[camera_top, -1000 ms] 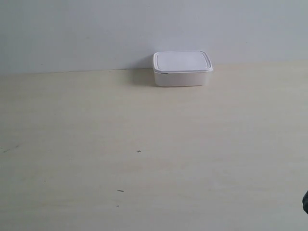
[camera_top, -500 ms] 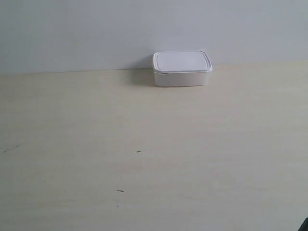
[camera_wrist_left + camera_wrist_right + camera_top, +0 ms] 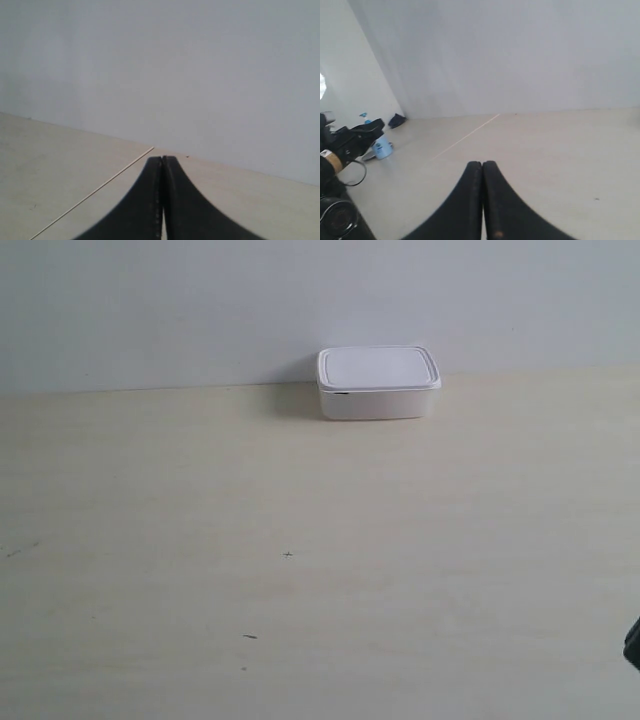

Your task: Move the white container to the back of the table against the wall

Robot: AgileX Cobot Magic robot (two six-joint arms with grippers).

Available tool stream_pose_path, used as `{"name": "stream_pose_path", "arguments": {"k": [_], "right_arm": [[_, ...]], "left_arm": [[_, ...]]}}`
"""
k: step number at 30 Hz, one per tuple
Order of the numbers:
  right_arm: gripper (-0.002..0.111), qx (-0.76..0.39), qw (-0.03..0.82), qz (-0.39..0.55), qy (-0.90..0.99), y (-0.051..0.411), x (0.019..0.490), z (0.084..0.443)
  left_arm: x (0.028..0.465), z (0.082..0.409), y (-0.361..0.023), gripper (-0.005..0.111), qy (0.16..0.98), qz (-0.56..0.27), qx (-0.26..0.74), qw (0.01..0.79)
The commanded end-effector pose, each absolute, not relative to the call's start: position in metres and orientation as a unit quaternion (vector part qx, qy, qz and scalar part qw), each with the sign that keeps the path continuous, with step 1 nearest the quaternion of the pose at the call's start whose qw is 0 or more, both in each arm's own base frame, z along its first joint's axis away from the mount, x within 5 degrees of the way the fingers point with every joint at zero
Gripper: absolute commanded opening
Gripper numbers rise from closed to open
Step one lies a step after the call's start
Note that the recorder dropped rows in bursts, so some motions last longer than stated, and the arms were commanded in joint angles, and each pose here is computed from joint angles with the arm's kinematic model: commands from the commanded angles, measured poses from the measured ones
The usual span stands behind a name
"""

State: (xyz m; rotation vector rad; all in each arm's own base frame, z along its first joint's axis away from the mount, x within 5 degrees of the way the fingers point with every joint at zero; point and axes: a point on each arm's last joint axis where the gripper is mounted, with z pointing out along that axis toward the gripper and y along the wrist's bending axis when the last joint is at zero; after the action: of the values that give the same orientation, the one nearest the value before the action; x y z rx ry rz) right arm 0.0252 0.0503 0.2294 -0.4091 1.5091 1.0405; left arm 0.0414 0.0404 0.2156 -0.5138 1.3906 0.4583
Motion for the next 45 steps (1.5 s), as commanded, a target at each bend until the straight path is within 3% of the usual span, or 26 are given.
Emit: {"name": "stream_pose_path", "arguments": {"k": [1, 21, 27, 45], "right_arm": [[0.000, -0.143, 0.617, 0.409, 0.657, 0.047, 0.030, 0.227], [0.000, 0.026, 0.700, 0.241, 0.672, 0.026, 0.049, 0.227], [0.000, 0.046, 0.685, 0.227, 0.690, 0.024, 0.054, 0.209], [0.000, 0.028, 0.683, 0.219, 0.696, 0.026, 0.053, 0.208]], "left_arm": [[0.041, 0.215, 0.040, 0.000, 0.625, 0.207, -0.233, 0.716], [0.041, 0.215, 0.040, 0.000, 0.625, 0.207, -0.233, 0.716], [0.041, 0.215, 0.040, 0.000, 0.625, 0.207, -0.233, 0.716], [0.041, 0.215, 0.040, 0.000, 0.625, 0.207, -0.233, 0.716]]}}
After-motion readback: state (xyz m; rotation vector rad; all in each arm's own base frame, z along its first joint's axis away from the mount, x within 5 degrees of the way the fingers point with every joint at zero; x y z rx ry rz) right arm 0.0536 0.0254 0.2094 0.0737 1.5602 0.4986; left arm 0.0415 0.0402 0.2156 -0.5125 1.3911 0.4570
